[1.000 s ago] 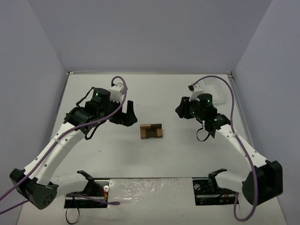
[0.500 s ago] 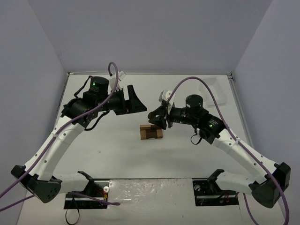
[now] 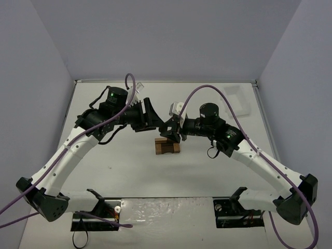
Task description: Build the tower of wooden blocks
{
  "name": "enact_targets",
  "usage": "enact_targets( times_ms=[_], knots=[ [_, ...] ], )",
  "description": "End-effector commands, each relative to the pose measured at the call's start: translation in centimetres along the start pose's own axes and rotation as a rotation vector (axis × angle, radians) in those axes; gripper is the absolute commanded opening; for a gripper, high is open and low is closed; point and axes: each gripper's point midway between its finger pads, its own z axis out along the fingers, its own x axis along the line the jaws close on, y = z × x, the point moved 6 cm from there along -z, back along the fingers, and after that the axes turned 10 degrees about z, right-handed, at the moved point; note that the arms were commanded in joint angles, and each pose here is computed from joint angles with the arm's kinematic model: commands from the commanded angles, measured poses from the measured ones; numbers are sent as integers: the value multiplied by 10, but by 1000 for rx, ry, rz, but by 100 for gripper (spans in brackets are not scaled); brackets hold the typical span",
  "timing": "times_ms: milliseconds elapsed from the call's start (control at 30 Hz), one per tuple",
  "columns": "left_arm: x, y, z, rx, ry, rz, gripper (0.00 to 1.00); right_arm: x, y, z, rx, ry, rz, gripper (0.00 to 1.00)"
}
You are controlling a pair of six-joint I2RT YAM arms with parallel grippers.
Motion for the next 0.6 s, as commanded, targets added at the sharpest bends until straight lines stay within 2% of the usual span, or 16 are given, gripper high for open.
enact_targets(
  times_ms=[0,167,300,400,467,567],
  knots=[
    [-13,7,5,-25,-39,21,48,2,35,1,-107,16,-89,0],
    [-14,6,13,-12,-33,38,36,3,32,1,-101,17,-92,1],
    [-16,7,15,-10,-31,50,16,3,30,2,-96,17,-92,2],
    [-14,5,15,-12,-22,58,2,1,28,3,-90,8,-91,7],
    [-10,3,14,-20,-4,66,0,-1,25,4,-82,-5,-85,21],
    [1,-1,10,-36,68,96,0,-3,20,4,-69,-32,-62,58]
  ],
)
